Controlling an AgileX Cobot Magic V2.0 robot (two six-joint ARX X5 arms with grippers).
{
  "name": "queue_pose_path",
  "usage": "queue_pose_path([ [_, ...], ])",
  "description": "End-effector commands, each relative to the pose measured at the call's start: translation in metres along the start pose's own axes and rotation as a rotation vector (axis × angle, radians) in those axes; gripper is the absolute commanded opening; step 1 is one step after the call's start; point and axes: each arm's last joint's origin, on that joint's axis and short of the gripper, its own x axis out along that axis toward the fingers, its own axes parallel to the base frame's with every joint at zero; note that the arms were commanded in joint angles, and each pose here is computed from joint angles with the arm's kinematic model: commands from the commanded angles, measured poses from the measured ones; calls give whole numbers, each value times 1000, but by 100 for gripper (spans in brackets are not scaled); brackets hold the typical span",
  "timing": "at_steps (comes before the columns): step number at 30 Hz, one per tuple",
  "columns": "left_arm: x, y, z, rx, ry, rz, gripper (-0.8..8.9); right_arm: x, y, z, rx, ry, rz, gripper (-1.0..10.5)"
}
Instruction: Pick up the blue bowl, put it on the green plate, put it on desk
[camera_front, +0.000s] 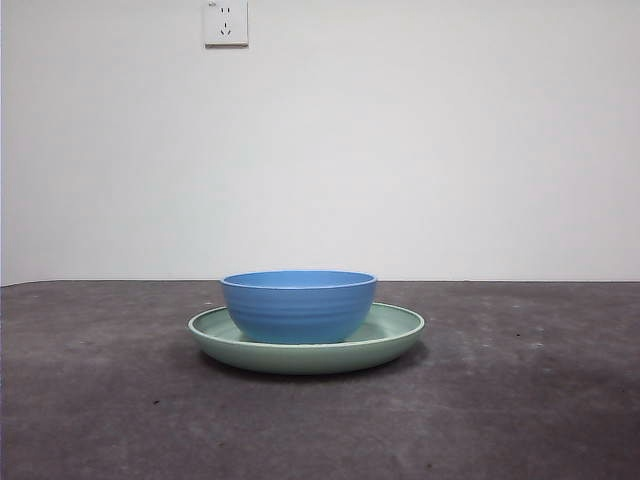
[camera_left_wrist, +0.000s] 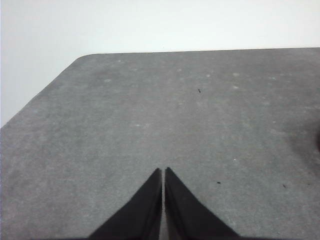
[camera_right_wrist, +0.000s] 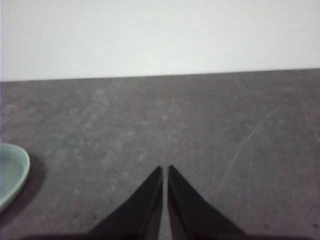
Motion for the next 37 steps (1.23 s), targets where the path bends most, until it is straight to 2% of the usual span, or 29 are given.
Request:
queue_pose_path([
  [1,2,0,-7,-2,23,4,9,1,-1,-7,27,-2,-3,12],
  [7,2,0,-7,-2,24,4,9,1,-3,-21,55,84,-15,12],
  [37,2,0,-7,-2,24,4,9,1,-2,-19,61,64,-9,12],
])
